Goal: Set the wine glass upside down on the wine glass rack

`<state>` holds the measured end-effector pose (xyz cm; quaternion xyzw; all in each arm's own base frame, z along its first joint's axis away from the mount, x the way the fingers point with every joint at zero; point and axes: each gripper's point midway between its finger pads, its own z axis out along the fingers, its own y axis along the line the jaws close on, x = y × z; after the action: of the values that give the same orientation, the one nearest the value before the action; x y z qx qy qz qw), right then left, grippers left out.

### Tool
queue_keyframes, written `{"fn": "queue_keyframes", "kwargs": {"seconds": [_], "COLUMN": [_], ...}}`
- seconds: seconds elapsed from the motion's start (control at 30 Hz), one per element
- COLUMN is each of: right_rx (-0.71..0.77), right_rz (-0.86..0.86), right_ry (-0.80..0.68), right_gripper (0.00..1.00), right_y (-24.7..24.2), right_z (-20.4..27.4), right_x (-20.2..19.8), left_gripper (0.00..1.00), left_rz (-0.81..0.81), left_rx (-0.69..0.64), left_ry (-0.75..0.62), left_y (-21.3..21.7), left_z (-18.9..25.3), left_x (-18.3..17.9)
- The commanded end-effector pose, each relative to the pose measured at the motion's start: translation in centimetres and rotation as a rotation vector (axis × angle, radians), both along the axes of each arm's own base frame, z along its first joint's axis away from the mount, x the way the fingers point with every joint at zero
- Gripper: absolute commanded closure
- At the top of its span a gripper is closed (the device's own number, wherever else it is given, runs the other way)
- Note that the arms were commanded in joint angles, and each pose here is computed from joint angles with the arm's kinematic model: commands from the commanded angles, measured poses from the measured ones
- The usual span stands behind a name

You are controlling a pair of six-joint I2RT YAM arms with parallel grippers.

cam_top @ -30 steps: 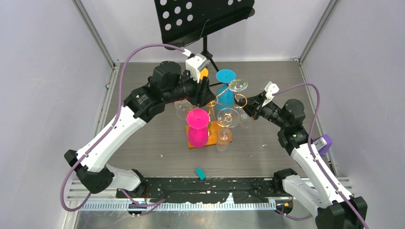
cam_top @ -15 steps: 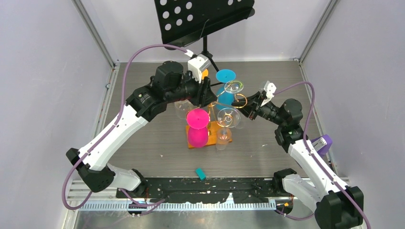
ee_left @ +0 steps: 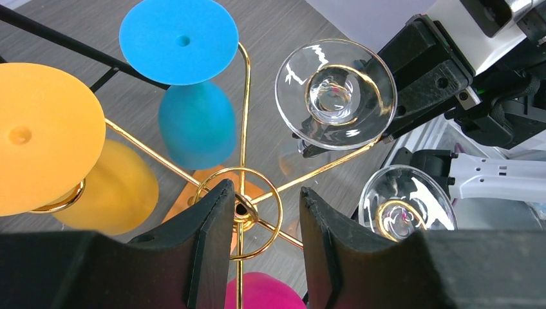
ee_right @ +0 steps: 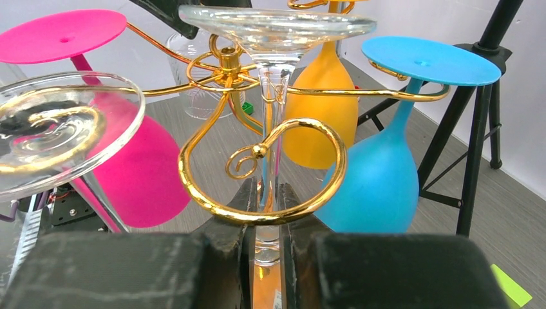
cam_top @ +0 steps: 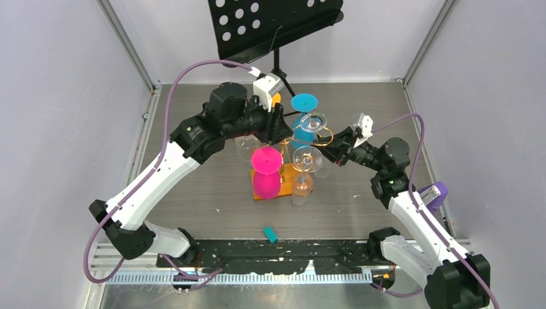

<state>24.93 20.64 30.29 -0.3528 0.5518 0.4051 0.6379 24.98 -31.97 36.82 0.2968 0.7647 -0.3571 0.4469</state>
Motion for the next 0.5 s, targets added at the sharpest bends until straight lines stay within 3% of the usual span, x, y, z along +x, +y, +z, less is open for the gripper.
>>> {"fn": "queue_keyframes", "kwargs": {"seconds": [0.0, 0.47], "right_rx": [0.065, 0.100], "right_rz": [-0.019, -0.151], "right_ry": [-0.183, -0.209], "right_gripper": [0.95, 0.95], "right_y": [-0.6, -2.3], "right_z": [4.5, 4.9], "right_x": [-1.3, -1.3], "left_gripper": [0.59, 0.60], "left_rz": [-0.012, -0.017], "left_rx": [-0.038, -0.036], "left_ry": [-0.019, -0.015], "left_y": [-0.3, -0.4], "left_z": [1.1, 0.9], "left_x": [0.0, 0.0]}}
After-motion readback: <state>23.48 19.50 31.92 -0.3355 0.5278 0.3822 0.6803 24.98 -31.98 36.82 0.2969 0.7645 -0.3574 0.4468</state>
